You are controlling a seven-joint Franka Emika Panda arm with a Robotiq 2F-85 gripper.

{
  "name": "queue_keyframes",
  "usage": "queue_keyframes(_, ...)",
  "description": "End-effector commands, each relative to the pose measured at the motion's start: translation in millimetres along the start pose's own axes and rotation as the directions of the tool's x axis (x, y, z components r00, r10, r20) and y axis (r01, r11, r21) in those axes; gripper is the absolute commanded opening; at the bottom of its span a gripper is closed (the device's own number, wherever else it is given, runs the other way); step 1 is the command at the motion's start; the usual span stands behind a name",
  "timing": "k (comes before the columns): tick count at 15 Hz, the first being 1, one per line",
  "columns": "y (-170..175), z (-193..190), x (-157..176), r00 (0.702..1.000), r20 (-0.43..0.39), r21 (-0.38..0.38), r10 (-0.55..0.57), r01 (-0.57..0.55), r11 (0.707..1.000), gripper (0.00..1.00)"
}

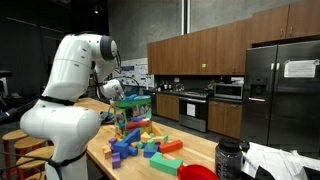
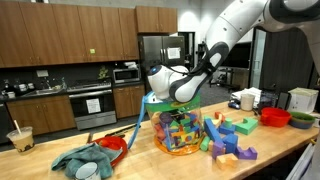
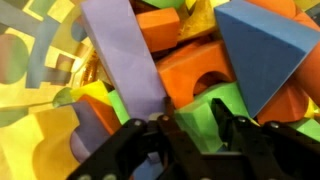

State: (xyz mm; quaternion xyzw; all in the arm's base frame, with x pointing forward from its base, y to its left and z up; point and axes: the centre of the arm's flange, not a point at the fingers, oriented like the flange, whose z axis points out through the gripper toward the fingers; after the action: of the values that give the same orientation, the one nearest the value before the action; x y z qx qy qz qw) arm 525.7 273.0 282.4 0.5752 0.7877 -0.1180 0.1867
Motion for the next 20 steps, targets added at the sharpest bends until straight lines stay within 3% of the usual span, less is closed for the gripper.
queue_keyframes(1, -4, 3, -4, 1.000, 0.002, -0.017, 0.005, -0.005, 1.000, 0.16)
queue_keyframes(10, 13, -21, -17, 0.999, -0.036, -0.039, 0.022, -0.023, 0.999, 0.13)
queue_keyframes(20, 55, -67, -72, 0.996, -0.088, -0.063, 0.004, -0.010, 0.998, 0.13)
